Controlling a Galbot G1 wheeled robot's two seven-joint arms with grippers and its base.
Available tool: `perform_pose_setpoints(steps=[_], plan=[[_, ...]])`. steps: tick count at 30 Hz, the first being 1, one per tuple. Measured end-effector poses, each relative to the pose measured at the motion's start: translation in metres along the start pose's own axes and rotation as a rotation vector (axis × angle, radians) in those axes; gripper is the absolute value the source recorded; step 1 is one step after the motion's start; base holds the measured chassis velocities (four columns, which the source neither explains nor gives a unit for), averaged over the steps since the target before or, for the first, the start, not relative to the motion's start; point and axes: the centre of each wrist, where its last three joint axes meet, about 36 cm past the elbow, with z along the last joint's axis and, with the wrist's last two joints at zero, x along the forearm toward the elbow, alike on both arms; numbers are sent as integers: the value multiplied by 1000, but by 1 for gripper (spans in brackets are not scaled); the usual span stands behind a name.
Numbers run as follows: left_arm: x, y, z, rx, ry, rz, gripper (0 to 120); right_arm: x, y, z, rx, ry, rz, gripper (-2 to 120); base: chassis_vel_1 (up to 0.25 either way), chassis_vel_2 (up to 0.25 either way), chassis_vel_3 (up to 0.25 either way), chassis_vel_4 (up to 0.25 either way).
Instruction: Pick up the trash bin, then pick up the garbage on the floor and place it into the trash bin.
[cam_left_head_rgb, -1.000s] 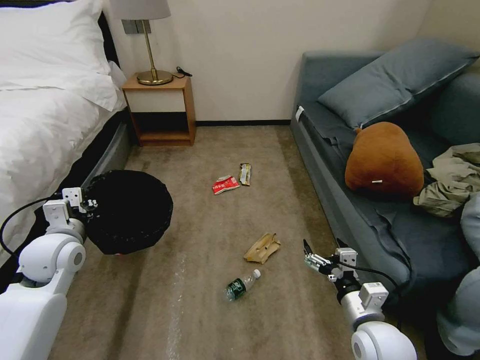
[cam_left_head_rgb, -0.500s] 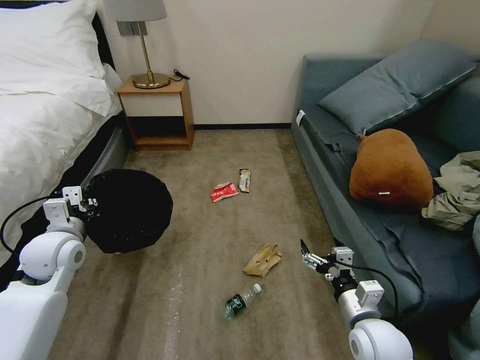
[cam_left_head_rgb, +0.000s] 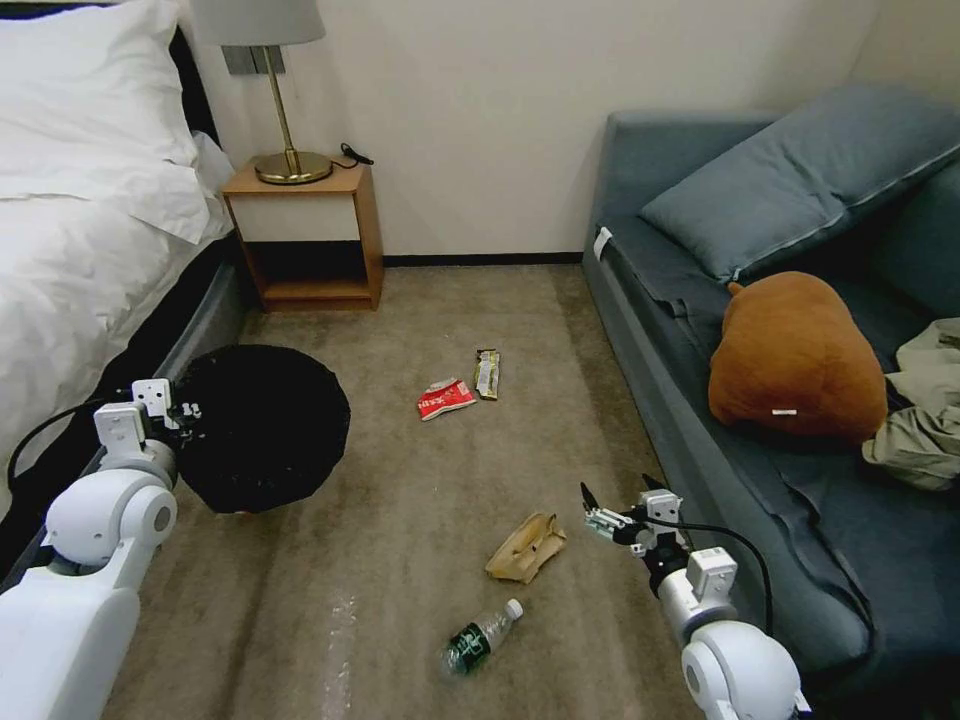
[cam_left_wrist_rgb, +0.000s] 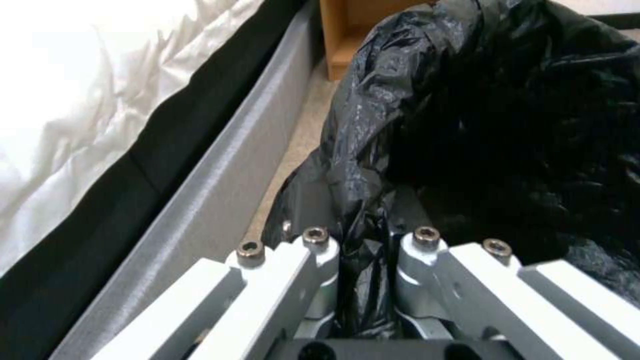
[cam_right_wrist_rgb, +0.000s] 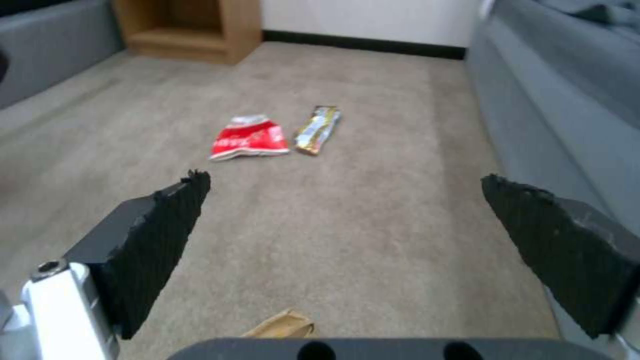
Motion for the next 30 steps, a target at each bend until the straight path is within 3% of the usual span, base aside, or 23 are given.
perform_pose_setpoints(steps=[5,7,8,10,13,15,17,19,23,25,30], plan=[[4,-2,5,-7,4,-3,5,-9,-15,3,103,24,-107,100,0,0,0,0],[7,-4,9,-15,6,-4,5,-16,-33,6,215,42,-181,100,0,0,0,0],[7,-4,9,-15,6,-4,5,-16,-33,6,215,42,-181,100,0,0,0,0],[10,-6,12,-25,8,-3,5,-24,-50,6,336,65,-256,100,0,0,0,0],[11,-6,13,-29,8,-4,5,-28,-56,6,381,70,-286,100,0,0,0,0],[14,-7,15,-39,9,-5,5,-45,-68,2,473,59,-366,100,0,0,0,0],[14,-7,16,-43,9,-5,5,-50,-71,1,499,56,-394,100,0,0,0,0],[17,-7,19,-57,12,-6,5,-68,-77,-3,587,50,-473,100,0,0,0,0],[19,-8,20,-67,10,-6,5,-82,-80,-2,667,46,-552,100,0,0,0,0],[21,-10,23,-76,7,-3,5,-96,-81,-3,771,51,-632,100,0,0,0,0],[25,-15,29,-90,7,4,5,-109,-77,1,887,67,-721,100,0,0,0,0]])
